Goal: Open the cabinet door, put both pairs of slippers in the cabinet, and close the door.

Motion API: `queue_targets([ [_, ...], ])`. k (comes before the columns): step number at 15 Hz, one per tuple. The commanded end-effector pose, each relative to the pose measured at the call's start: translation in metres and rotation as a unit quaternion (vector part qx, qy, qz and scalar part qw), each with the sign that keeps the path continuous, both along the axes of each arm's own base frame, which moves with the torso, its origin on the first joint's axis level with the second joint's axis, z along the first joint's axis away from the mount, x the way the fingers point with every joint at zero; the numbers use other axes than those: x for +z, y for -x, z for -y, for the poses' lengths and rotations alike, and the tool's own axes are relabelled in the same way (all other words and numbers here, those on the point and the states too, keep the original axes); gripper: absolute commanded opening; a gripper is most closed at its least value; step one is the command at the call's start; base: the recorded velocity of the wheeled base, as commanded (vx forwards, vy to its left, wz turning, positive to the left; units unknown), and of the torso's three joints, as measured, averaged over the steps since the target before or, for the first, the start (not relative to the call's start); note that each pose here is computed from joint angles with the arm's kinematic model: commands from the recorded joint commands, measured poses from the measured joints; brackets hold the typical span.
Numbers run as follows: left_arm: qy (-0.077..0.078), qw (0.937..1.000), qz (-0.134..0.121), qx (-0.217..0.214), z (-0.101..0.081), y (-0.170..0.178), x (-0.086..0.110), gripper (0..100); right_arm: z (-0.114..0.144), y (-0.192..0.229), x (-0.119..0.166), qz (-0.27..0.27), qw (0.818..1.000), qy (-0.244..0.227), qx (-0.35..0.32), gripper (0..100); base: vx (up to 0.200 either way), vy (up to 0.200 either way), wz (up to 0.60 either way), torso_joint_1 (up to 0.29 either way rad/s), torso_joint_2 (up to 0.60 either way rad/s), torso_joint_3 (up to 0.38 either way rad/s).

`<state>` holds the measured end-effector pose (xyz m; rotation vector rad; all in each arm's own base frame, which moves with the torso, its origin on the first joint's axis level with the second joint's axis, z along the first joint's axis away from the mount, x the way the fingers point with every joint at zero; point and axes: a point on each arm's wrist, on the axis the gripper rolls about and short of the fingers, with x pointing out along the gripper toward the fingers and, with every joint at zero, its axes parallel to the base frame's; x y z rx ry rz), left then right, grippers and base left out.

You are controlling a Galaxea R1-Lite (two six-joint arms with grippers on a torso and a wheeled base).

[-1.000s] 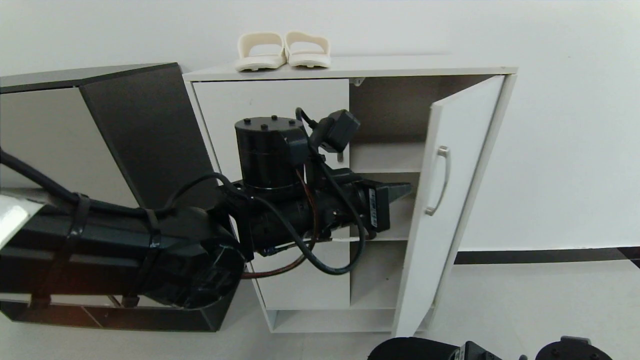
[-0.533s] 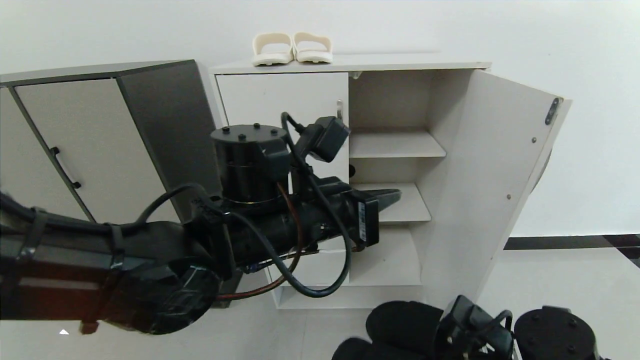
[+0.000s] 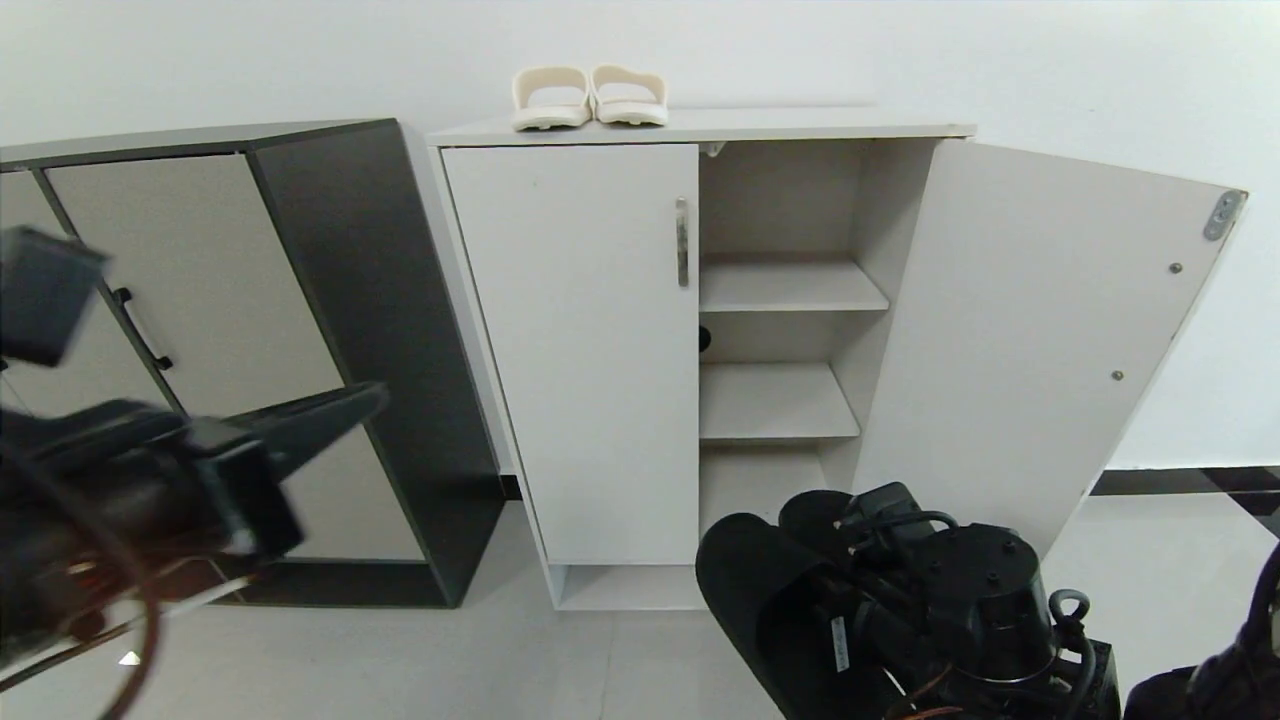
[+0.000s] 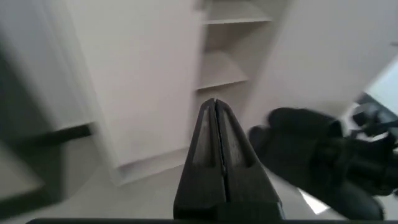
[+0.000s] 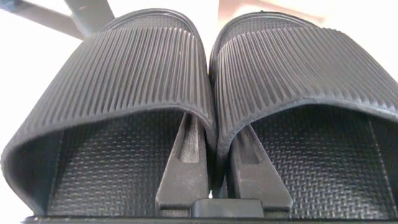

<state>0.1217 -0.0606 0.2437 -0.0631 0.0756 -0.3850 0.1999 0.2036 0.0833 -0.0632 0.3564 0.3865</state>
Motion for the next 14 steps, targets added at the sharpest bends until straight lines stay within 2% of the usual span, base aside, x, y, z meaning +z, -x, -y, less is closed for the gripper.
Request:
queue_targets([
  [1, -0.021, 0.9744, 0.039, 0.220, -0.067, 0.150, -0.051, 0, -0.002, -0.002, -0.005, -0.005, 1.000, 0.007, -0.002, 0, 0.000, 0.000, 0.00, 0.000, 0.00, 0.000],
  [2, -0.022, 0.9685, 0.044, 0.244, -0.066, 0.167, -0.069, 0, -0.002, -0.002, -0.004, -0.004, 1.000, 0.005, -0.002, 0, 0.000, 0.000, 0.00, 0.000, 0.00, 0.000],
  [3, -0.022, 0.9650, 0.048, 0.257, -0.065, 0.174, -0.080, 0, -0.002, -0.002, -0.005, -0.004, 1.000, 0.006, -0.002, 0, 0.000, 0.000, 0.00, 0.000, 0.00, 0.000],
  [4, -0.028, 0.9523, 0.033, 0.302, -0.063, 0.172, -0.110, 0, -0.002, -0.002, -0.005, -0.003, 1.000, 0.008, -0.001, 0, 0.000, 0.000, 0.00, 0.000, 0.00, 0.000],
  [5, -0.023, 0.9310, 0.031, 0.363, -0.067, 0.166, -0.117, 0, -0.002, -0.002, -0.005, -0.003, 1.000, 0.008, -0.001, 0, 0.000, 0.000, 0.00, 0.000, 0.00, 0.000],
  [6, -0.022, 0.9275, 0.034, 0.372, -0.067, 0.162, -0.125, 0, -0.002, -0.002, -0.005, -0.003, 1.000, 0.009, -0.001, 0, 0.000, 0.000, 0.00, 0.000, 0.00, 0.000],
  [7, -0.029, 0.9342, 0.037, 0.354, -0.067, 0.158, -0.136, 0, -0.002, -0.002, -0.005, -0.003, 1.000, 0.009, -0.001, 0, 0.000, 0.000, 0.00, 0.000, 0.00, 0.000],
  [8, -0.055, 0.9490, 0.030, 0.309, -0.066, 0.149, -0.160, 0, -0.002, -0.001, -0.006, -0.005, 1.000, 0.010, 0.001, 0, 0.000, 0.000, 0.00, 0.000, 0.00, 0.000],
  [9, -0.048, 0.9508, 0.055, 0.301, -0.066, 0.146, -0.163, 0, -0.002, 0.000, -0.005, -0.005, 1.000, 0.010, 0.001, 0, 0.000, 0.000, 0.00, 0.000, 0.00, 0.000],
  [10, -0.049, 0.9542, 0.060, 0.289, -0.065, 0.145, -0.163, 0, -0.003, 0.000, -0.007, -0.006, 1.000, 0.012, 0.004, 0, 0.000, 0.000, 0.00, 0.000, 0.00, 0.000],
  [12, -0.056, 0.9680, 0.055, 0.238, -0.063, 0.145, -0.165, 0, -0.004, 0.001, -0.007, -0.007, 1.000, 0.011, 0.005, 0, 0.000, 0.000, 0.00, 0.000, 0.00, 0.000],
  [13, -0.061, 0.9767, 0.035, 0.202, -0.061, 0.145, -0.169, 0, -0.005, 0.000, -0.006, -0.005, 1.000, 0.010, 0.006, 0, 0.000, 0.000, 0.00, 0.000, 0.00, 0.000],
  [14, -0.067, 0.9828, 0.047, 0.166, -0.059, 0.145, -0.168, 0, -0.008, 0.002, -0.005, -0.003, 1.000, 0.008, 0.011, 0, 0.000, 0.000, 0.00, 0.000, 0.00, 0.000],
])
